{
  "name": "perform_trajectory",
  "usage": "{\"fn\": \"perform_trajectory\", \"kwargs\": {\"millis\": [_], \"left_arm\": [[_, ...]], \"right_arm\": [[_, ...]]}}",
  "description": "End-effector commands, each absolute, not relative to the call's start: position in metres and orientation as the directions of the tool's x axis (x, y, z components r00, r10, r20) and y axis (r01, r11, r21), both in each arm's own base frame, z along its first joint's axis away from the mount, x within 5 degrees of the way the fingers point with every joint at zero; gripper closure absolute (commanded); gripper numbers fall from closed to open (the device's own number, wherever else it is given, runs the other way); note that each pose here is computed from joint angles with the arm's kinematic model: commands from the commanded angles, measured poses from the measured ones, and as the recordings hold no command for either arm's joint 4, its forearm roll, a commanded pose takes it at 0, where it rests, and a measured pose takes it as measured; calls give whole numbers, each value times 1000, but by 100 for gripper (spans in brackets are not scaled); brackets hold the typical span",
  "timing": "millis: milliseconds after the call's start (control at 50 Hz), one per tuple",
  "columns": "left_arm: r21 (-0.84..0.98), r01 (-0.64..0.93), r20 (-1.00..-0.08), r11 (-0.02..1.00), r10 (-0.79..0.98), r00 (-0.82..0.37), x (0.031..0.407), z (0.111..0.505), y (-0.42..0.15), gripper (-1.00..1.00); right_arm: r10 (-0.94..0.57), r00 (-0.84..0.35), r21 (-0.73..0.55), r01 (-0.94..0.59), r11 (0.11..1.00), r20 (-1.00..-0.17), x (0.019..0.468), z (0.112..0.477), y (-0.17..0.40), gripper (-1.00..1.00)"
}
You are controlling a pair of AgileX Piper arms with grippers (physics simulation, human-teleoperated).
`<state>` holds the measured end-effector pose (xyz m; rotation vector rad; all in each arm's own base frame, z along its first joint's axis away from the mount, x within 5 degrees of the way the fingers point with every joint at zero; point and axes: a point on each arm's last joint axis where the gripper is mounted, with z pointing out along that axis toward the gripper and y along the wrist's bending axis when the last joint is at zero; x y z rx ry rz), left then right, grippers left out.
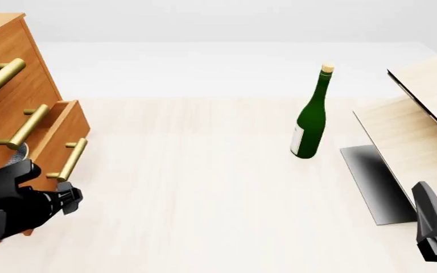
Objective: Put the bowl in the bottom drawer of the cabinet and close it.
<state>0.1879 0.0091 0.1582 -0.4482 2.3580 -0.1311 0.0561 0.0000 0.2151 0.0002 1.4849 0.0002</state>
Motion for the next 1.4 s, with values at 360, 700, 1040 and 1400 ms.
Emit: {"fn": "perform_trajectory", "kwargs": {"millis": [360,700,1040,1400], "left_arm": [[-194,-509,-673,838,-492,-553,187,165,67,-100],[-137,-551,-739,823,-455,-496,176,195,89,-100],[-55,-594,-763,803,-417,-494,164,207,110,-100],[-49,-584,-753,810,-414,-511,164,197,108,-100]], "right_arm": [[0,86,0,0,1000,-996,56,215,0,-100],[0,86,0,0,1000,-996,56,215,0,-100],[0,86,0,0,1000,-996,56,215,0,-100],[0,86,0,0,1000,-996,56,215,0,-100]]}}
